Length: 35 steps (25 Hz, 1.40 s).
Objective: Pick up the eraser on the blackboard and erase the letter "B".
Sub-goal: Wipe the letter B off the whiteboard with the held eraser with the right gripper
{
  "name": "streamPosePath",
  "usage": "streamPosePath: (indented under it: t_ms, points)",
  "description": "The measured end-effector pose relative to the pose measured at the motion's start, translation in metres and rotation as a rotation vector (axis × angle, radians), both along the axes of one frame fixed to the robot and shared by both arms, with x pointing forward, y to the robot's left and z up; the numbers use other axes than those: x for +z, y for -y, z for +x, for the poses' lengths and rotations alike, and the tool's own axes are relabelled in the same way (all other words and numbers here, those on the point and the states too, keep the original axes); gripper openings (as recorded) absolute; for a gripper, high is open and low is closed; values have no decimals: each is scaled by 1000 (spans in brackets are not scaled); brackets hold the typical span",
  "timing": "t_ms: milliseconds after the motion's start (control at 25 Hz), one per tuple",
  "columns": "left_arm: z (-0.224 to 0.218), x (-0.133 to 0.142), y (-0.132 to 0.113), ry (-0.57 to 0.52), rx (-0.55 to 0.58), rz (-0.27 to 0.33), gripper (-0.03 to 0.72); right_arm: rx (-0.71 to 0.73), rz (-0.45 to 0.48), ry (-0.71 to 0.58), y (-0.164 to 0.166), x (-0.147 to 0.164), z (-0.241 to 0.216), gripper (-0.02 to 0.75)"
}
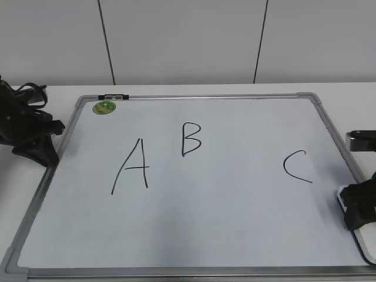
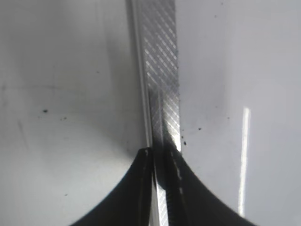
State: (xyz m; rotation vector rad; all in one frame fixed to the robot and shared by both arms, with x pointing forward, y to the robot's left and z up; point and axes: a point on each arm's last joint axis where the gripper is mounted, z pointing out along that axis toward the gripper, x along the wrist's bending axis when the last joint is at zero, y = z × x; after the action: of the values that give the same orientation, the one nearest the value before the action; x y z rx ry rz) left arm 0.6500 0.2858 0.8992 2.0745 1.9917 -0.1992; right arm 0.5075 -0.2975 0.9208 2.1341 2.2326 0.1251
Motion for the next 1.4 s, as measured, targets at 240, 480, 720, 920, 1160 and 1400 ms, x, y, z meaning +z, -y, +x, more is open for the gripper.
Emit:
streamPosePath:
  t_ms: [240, 480, 720, 920, 1160, 1400]
  points:
    - [0, 0, 0, 0, 0, 0, 36, 4, 4, -26, 0, 26, 9, 538]
    - [0, 0, 0, 0, 0, 0, 36, 41, 25, 14, -5, 84, 37, 538]
    - [0, 0, 0, 0, 0, 0, 36, 172, 23, 103, -42, 133, 59, 538]
    - [0, 0, 0, 0, 1, -2, 36, 293, 32, 133, -89, 146, 91, 538]
    - [-1, 0, 0, -9, -2, -4, 36, 357, 32, 128, -124, 119, 136, 538]
    - [-1, 0, 0, -11, -2, -5, 38, 359, 28, 113, -135, 86, 172, 538]
